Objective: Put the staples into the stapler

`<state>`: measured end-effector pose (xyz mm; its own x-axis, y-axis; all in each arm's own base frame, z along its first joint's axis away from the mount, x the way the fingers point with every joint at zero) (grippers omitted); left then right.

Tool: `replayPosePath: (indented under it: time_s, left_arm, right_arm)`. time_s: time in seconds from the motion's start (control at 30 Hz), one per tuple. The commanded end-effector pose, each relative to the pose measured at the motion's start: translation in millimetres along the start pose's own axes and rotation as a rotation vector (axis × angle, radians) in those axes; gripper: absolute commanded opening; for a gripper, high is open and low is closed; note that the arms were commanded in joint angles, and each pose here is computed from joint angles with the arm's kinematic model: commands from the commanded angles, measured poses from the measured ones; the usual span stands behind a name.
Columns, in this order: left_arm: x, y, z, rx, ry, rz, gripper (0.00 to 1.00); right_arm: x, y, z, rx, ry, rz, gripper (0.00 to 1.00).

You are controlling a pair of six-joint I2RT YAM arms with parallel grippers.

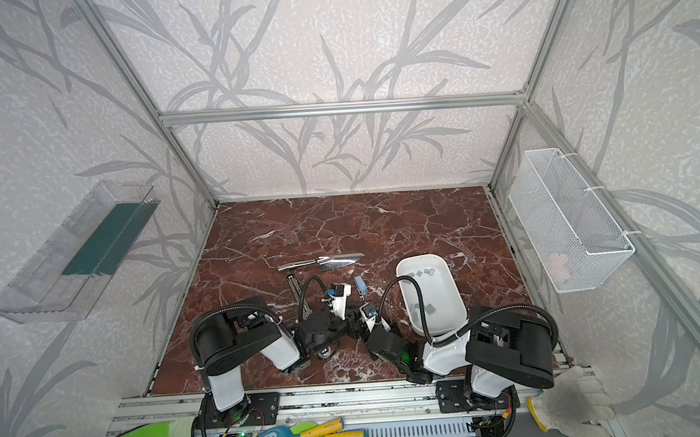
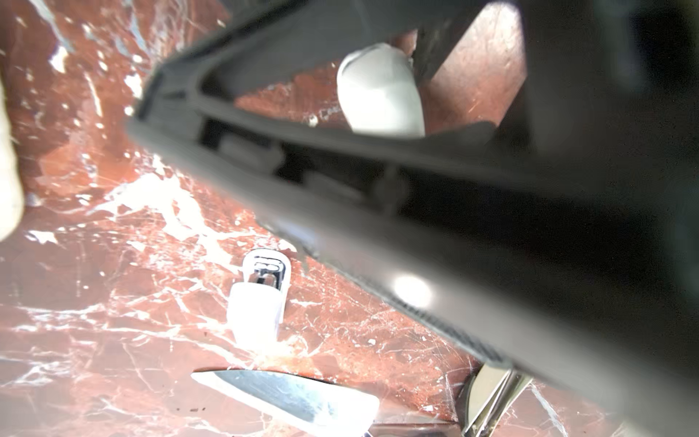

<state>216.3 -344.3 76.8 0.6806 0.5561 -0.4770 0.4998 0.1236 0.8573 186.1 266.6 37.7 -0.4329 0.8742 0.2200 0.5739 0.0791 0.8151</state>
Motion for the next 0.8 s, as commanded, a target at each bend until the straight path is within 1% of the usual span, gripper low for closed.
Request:
replayPosePath:
  time_s: [0.0, 0.17, 0.3, 0.47, 0.57, 0.7, 0.77]
  left_arm:
    - [-32, -45, -7, 0.188, -0.149, 0.058, 0.45]
    - [-31, -44, -6, 0.19, -0.14, 0.064, 0.45]
    - [-31, -34, -6, 0.175, -0.138, 0.068, 0.46]
    - [-26, -9, -8, 0.141, -0.091, 0.092, 0.51]
    - [-23, 8, -9, 0.146, -0.042, 0.119, 0.53]
    - [-16, 34, -17, 0.131, 0.066, 0.171, 0.55]
    - [-8, 41, -22, 0.143, 0.134, 0.186, 0.55]
  right_arm:
    - [12, 43, -6, -0.139, 0.031, 0.08, 0.53]
    - [6, 48, -18, -0.156, 0.029, 0.084, 0.54]
    - [1, 54, -31, -0.17, 0.035, 0.079, 0.58]
    - [-6, 60, -44, -0.19, 0.026, 0.072, 0.61]
    - [-8, 63, -48, -0.196, 0.027, 0.071, 0.61]
    - [-5, 72, -54, -0.207, 0.059, 0.078, 0.52]
    - [-3, 77, -55, -0.208, 0.08, 0.09, 0.47]
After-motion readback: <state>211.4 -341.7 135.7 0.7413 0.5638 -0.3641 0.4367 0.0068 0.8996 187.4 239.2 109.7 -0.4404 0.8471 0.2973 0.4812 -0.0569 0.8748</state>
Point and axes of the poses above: each gripper's point midway between its finger pads, its own z axis out along the fingers, its own x axis along the line the jaws close on, y = z × x, the point moved 1 cm from there along -z, back along the fingers, and after that the axes turned 10 degrees about z, right-handed, at the moved point
